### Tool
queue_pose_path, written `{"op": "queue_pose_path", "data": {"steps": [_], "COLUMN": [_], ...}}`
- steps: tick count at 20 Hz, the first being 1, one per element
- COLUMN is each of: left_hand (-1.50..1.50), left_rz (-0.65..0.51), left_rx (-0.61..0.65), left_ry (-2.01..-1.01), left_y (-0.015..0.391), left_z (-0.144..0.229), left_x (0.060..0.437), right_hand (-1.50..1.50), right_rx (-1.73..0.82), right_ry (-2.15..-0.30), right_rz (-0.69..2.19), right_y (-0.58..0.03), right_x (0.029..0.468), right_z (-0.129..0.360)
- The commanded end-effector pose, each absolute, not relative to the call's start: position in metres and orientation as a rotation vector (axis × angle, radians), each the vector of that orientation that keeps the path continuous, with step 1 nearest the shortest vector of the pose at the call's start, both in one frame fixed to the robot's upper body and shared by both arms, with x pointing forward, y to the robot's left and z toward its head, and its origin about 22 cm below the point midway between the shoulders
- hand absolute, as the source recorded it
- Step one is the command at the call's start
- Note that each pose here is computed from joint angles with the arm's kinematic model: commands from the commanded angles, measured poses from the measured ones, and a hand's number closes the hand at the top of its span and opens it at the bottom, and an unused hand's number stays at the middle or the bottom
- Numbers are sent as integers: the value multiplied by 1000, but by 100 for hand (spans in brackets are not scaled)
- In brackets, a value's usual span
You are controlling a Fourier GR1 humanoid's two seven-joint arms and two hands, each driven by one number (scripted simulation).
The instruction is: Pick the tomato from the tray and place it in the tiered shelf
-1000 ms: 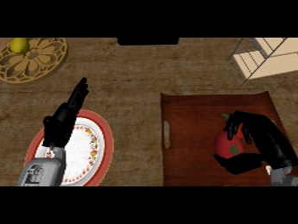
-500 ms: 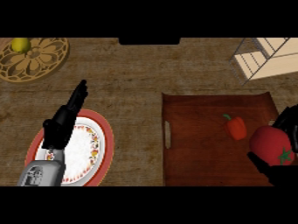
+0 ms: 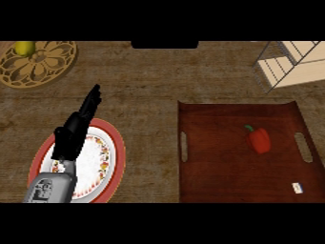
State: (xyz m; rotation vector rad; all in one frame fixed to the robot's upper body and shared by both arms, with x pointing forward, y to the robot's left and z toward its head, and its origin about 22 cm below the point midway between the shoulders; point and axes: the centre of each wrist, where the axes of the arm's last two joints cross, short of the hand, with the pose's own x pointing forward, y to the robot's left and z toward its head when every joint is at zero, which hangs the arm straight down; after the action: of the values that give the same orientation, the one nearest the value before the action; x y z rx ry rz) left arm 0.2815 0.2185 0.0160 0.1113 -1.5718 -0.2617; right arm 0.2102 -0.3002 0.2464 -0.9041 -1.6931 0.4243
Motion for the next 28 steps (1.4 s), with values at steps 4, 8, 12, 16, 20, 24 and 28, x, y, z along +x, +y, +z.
{"op": "queue_pose_path", "data": {"steps": [4,8,12,16,20,24,28], "left_hand": [0,0,0,0,0,0,0], "left_rz": [-263,-258,-271,-270,-264,-270,-266], "left_rx": [115,87,98,106,113,108,98], "left_ry": [-1583,-1581,-1571,-1590,-1584,-1574,-1590], "left_y": [230,213,218,232,204,224,225], "left_z": [13,9,6,-2,6,19,18], "left_x": [292,273,272,262,291,276,280], "right_hand": [150,150,150,150,150,150,150], "right_rx": [-1046,-1053,-1120,-1159,-1185,-1302,-1304], "right_ry": [-1695,-1702,-1702,-1733,-1714,-1737,-1748], "right_rz": [364,304,280,234,272,302,304], "right_y": [-320,-338,-348,-364,-361,-361,-349], "right_x": [227,256,267,281,307,319,343], "right_z": [283,304,321,323,319,337,318]}}
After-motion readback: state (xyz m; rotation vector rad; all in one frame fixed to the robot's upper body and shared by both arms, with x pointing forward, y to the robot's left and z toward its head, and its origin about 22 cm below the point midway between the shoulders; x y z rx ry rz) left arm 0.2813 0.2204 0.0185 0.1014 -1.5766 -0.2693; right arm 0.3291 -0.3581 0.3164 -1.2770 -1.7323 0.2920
